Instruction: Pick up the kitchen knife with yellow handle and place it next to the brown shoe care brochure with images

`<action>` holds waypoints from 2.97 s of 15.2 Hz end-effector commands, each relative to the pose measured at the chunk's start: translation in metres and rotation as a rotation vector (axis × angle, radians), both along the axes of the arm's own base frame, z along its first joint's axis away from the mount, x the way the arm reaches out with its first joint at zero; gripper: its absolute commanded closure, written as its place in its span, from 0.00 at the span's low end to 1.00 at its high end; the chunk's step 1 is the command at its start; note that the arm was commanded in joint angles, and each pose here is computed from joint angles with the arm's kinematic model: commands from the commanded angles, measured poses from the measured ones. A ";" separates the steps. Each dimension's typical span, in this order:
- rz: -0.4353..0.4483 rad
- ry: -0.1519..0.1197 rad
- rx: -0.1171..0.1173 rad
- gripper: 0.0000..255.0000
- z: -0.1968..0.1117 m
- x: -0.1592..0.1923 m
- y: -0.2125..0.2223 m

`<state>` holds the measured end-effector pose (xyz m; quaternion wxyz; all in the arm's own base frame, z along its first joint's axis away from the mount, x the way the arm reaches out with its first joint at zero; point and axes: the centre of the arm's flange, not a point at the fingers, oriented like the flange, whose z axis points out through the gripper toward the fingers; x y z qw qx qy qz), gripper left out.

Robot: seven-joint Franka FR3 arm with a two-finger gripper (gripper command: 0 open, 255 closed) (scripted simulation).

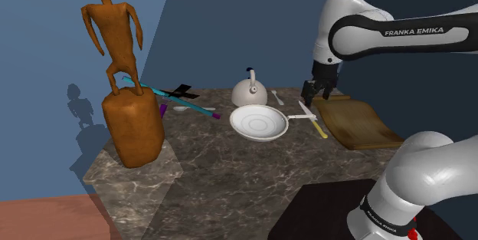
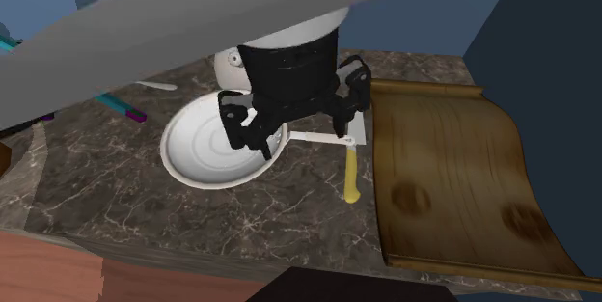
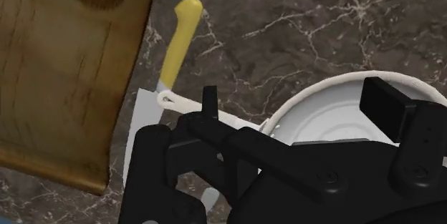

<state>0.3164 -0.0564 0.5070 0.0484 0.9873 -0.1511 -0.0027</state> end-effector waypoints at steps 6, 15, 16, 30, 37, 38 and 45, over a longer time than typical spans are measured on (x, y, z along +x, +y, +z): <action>-0.476 -0.034 0.029 0.00 -0.076 -0.019 -0.056; -0.829 -0.058 0.050 0.00 -0.150 -0.047 -0.087; -0.829 -0.058 0.050 0.00 -0.155 -0.047 -0.087; -0.829 -0.058 0.050 1.00 -0.174 -0.047 -0.088; -0.829 -0.058 0.050 1.00 -0.174 -0.047 -0.088; -0.829 -0.058 0.050 1.00 -0.168 -0.047 -0.088; -0.829 -0.058 0.050 1.00 -0.131 -0.047 -0.088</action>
